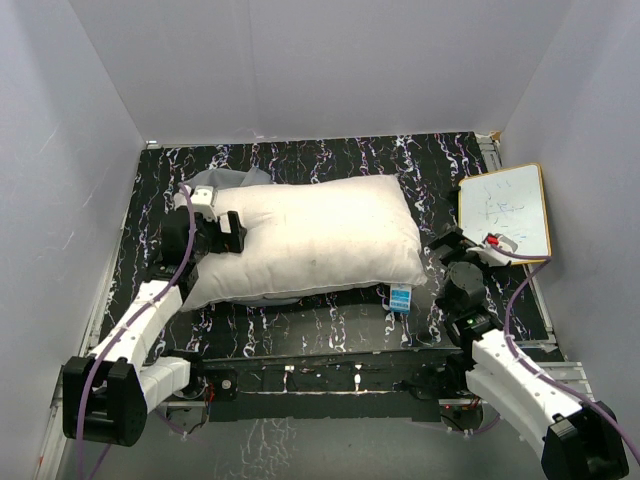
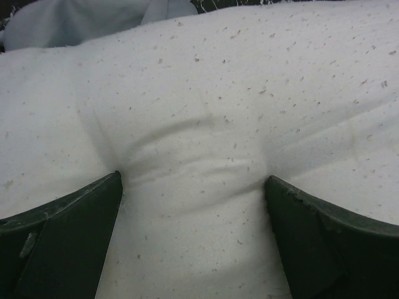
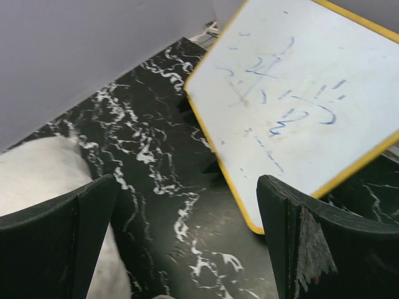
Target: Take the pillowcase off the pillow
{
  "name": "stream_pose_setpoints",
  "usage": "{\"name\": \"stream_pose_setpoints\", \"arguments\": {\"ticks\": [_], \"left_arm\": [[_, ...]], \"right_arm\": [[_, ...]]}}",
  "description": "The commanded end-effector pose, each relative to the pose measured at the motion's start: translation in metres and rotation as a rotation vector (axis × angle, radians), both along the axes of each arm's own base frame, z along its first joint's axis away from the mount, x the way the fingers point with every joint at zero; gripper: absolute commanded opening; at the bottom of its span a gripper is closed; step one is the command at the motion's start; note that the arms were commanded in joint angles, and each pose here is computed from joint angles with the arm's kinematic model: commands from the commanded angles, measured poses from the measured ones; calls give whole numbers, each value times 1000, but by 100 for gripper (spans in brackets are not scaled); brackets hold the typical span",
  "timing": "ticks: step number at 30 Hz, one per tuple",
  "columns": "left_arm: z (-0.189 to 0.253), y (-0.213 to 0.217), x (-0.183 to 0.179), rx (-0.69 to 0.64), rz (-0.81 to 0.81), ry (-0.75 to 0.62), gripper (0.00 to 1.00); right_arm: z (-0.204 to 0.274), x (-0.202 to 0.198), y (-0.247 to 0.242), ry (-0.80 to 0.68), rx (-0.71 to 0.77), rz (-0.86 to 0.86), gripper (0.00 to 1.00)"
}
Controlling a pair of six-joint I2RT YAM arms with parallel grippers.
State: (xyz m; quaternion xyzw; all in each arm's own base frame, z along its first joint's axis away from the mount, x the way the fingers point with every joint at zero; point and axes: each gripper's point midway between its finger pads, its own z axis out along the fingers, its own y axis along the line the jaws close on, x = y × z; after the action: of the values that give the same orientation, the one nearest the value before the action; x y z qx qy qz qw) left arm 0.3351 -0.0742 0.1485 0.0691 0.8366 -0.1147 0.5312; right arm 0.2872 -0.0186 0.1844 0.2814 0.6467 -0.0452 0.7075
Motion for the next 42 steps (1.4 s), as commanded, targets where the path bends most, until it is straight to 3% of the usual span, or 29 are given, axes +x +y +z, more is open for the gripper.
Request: {"name": "stream_pose_setpoints", "arguments": {"ticks": [1, 5, 11, 18, 22, 25, 30, 36, 39, 42], "left_arm": [[-31, 20, -7, 65, 91, -45, 97], [-39, 32, -4, 104, 134, -182, 97], [-62, 39, 5, 158, 156, -235, 97], [-95, 56, 27, 279, 210, -162, 97], [-92, 62, 33, 272, 258, -235, 97], [-99, 69, 32, 249, 292, -188, 97], [-101, 100, 30, 147, 425, -245, 97], [-103, 91, 23, 138, 373, -239, 97], [-106, 95, 34, 152, 392, -207, 97], [-112, 93, 35, 151, 380, -165, 97]], "right_arm": [[-15, -18, -28, 54, -78, -129, 98], [-34, -19, -32, 99, -86, -150, 98], [-43, -5, -26, 124, -110, -125, 98], [-57, 14, -26, 149, -117, -72, 98], [-69, 22, -32, 165, -100, -60, 98], [-73, 32, -36, 163, -82, -38, 98], [-81, 50, -43, 167, -68, -18, 98], [-88, 58, -52, 147, -49, -8, 98], [-85, 64, -34, 139, -110, 119, 98], [-83, 72, 8, 123, -251, 396, 98]]}}
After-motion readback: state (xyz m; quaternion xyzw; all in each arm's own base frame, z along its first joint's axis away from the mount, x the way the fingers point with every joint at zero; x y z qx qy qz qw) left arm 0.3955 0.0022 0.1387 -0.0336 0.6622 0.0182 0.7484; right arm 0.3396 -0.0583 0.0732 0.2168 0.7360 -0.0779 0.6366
